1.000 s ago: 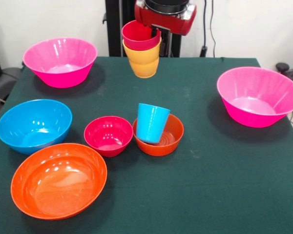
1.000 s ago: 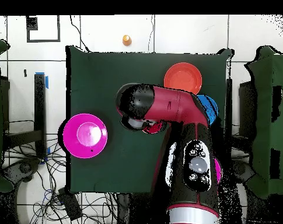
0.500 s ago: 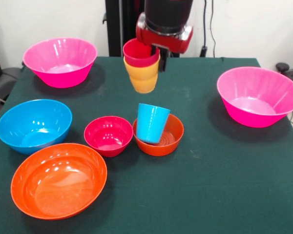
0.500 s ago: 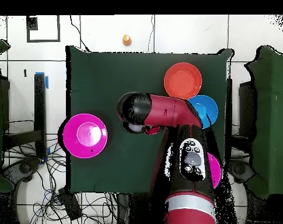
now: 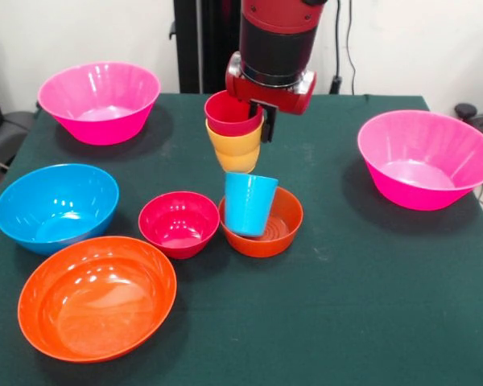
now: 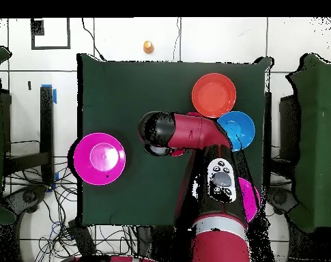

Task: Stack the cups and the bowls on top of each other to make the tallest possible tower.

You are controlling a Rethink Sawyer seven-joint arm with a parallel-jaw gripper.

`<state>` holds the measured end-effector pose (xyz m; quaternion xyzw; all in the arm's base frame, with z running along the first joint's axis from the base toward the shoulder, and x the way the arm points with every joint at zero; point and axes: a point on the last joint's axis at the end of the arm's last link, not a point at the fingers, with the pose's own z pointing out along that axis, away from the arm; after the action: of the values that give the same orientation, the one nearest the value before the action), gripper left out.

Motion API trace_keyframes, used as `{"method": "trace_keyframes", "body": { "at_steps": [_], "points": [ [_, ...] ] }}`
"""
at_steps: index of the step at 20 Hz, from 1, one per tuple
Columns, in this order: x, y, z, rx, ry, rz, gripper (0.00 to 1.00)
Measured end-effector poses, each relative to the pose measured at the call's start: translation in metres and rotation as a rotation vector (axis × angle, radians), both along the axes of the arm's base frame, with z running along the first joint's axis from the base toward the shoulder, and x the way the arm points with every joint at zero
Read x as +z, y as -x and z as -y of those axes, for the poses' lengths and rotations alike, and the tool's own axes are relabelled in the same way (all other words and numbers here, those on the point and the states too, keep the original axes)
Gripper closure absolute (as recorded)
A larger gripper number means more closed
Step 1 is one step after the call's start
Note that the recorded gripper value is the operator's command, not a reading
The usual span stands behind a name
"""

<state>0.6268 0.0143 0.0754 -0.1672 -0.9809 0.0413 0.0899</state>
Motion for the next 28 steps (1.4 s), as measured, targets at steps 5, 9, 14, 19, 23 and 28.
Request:
{"method": "trace_keyframes", "body": {
  "at_steps": [5, 9, 14, 19, 23, 28],
  "points": [
    [0.004, -0.002, 0.0, 0.0, 0.002, 0.008, 1.0],
    [0.007, -0.004, 0.001, 0.008, 0.011, 0.016, 1.0],
    [0.022, -0.02, 0.003, 0.047, 0.046, 0.047, 1.0],
    [0.033, -0.033, 0.002, 0.025, 0.028, 0.074, 1.0],
    [0.032, -0.039, -0.006, -0.007, -0.009, 0.087, 1.0],
    [0.031, -0.046, -0.017, -0.027, -0.044, 0.103, 1.0]
  ]
}}
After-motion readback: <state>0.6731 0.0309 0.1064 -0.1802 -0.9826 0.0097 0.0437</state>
